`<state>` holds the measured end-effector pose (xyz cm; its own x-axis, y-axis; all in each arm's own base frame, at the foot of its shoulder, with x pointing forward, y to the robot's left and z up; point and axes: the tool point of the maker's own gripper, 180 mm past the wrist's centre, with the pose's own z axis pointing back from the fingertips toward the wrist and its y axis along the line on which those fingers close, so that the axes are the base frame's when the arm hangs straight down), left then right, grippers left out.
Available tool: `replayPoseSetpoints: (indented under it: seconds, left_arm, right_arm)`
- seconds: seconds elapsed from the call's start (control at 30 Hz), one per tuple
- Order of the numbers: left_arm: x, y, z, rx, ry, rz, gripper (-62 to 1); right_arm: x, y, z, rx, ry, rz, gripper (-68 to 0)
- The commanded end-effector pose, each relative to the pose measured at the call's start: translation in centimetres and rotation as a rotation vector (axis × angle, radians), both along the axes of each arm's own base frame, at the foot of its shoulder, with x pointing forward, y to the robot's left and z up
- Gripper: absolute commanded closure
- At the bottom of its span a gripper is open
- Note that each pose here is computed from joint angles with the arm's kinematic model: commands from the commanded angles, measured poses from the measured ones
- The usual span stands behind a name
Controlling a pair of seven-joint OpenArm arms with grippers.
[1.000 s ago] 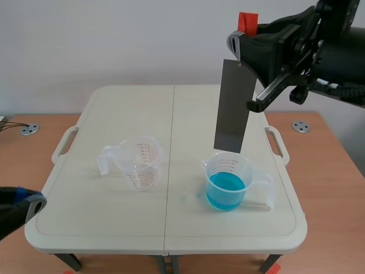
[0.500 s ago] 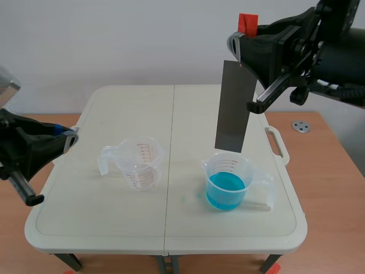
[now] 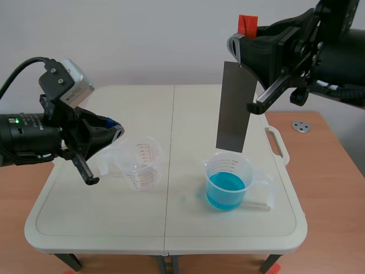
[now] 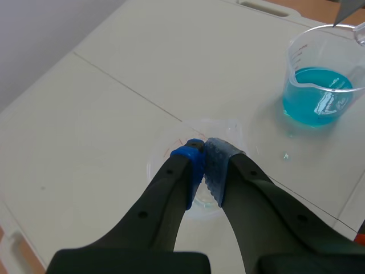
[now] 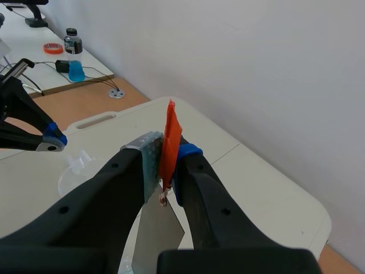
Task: Hold the metal plate by the orange handle, dip it into the blue solution, take it out and point at it, then put the plate back in the beaker on the left.
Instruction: 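Point at the plate with the left hand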
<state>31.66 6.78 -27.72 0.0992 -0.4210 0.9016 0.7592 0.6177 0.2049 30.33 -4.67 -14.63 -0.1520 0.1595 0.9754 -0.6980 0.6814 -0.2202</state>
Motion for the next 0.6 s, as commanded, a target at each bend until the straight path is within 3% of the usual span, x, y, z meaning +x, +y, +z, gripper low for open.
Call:
replayPoseSetpoints:
  seconds: [0.0,0.3,0.43,0.57]
  left_arm:
    - [0.3,-1.1,0.9,-0.031,-0.023,-0.025,-2.1]
    - [0.9,-5.1,-1.0,0.004,-0.006,-0.139,-2.1]
    - [1.7,-6.6,-0.7,-0.015,-0.009,-0.158,-2.1]
    - [1.7,-8.0,-0.7,0.002,-0.012,-0.214,-2.1]
  right_arm:
    - [-0.2,0.2,1.0,0.017,-0.027,0.016,-1.3]
    - [-0.2,0.2,1.0,0.017,-0.028,0.016,-1.3]
    - [-0.2,0.2,1.0,0.017,-0.028,0.016,-1.3]
    - [-0.2,0.2,1.0,0.017,-0.028,0.016,-1.3]
